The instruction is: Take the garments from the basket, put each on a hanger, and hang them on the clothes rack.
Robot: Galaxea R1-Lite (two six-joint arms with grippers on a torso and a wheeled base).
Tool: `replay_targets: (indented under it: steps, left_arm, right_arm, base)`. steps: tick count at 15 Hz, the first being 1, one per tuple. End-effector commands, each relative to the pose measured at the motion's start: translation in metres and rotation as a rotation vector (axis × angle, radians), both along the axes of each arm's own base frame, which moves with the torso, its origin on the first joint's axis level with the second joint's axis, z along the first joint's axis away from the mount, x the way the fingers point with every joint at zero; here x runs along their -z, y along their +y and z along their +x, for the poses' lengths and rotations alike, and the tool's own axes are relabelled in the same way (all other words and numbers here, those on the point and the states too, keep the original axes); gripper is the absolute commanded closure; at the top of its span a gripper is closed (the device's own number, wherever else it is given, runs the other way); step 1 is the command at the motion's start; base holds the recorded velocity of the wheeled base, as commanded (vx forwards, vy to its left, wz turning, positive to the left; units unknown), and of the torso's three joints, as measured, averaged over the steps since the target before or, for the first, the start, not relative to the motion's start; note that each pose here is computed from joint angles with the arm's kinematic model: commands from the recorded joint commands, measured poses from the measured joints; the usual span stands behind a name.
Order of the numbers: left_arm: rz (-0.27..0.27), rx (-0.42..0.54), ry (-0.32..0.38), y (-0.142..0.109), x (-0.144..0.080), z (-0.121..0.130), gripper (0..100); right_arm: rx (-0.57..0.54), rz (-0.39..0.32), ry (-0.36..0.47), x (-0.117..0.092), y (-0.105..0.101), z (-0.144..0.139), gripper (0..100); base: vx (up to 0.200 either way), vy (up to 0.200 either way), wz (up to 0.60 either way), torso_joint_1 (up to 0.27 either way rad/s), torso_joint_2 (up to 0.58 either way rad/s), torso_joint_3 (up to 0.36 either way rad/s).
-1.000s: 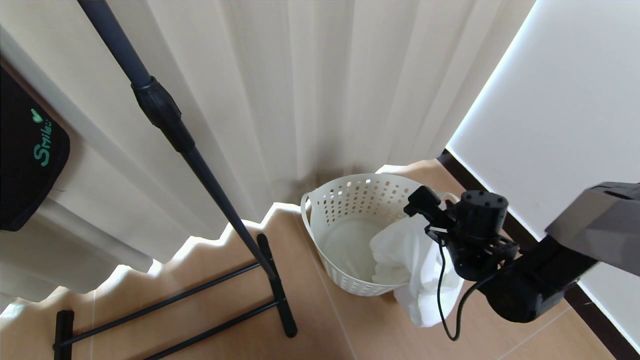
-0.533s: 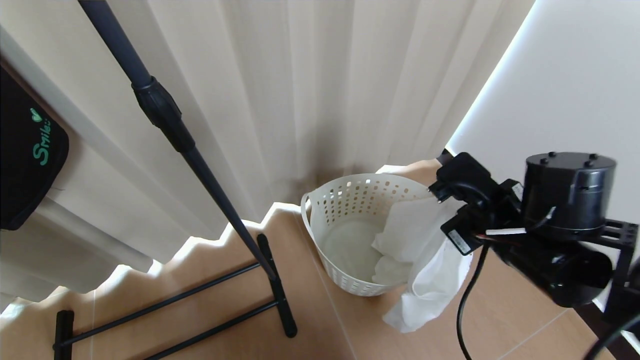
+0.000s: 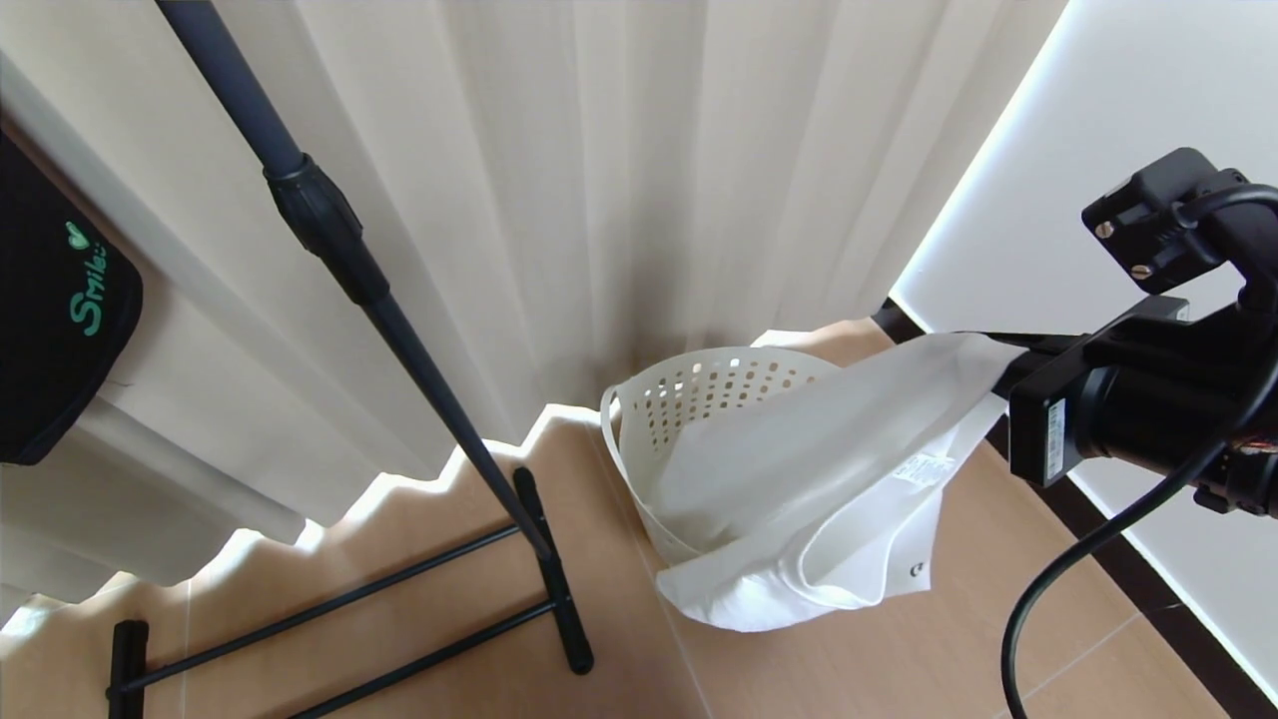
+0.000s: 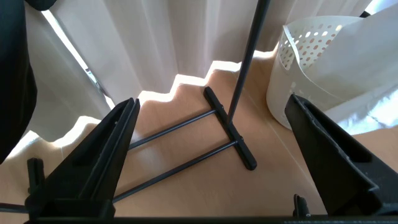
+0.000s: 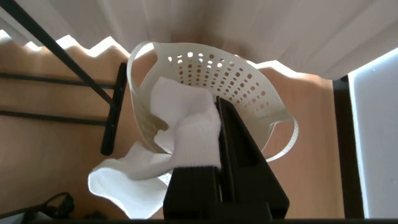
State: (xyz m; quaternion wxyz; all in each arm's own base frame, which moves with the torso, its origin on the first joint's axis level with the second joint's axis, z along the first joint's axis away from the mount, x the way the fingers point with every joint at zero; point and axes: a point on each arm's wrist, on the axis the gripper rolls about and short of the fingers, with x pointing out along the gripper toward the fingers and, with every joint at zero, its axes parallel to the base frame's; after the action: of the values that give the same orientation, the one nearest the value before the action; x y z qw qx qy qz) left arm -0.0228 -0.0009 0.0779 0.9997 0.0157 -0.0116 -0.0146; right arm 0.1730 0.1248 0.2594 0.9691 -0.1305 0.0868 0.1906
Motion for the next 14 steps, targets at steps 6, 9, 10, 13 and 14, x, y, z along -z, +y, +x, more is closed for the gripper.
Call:
replay_targets:
  steps: [6, 9, 10, 13, 14]
  left_arm:
    - [0.000, 0.001, 0.001, 0.0000, 0.0002, 0.0000, 0]
    - [0.000, 0.001, 0.001, 0.0000, 0.0002, 0.0000, 0]
    - [0.000, 0.001, 0.000, 0.0000, 0.0000, 0.0000, 0]
    - [0.000, 0.000, 0.000, 0.0000, 0.0000, 0.0000, 0]
    - [0.000, 0.000, 0.000, 0.0000, 0.0000, 0.0000, 0]
  right_arm:
    - [0.012, -0.005, 0.008, 0.0021, 0.0003, 0.0047, 100]
    - [0.012, -0.007, 0.013, 0.0036, -0.0003, 0.0038, 100]
    - [0.012, -0.007, 0.013, 0.0038, -0.0006, 0.0035, 100]
    - [0.024, 0.003, 0.001, 0.0021, -0.0030, 0.0051, 100]
    - [0.030, 0.012, -0.012, 0.0022, -0.0037, 0.0064, 100]
  base:
    - [0.000, 0.000, 0.00, -0.001, 0.00, 0.033]
    - [0.000, 0.000, 0.00, 0.001, 0.00, 0.178]
    - [0.000, 0.000, 0.00, 0.002, 0.00, 0.198]
    - [0.000, 0.000, 0.00, 0.001, 0.00, 0.198]
    - [0.000, 0.000, 0.00, 0.022, -0.12, 0.076]
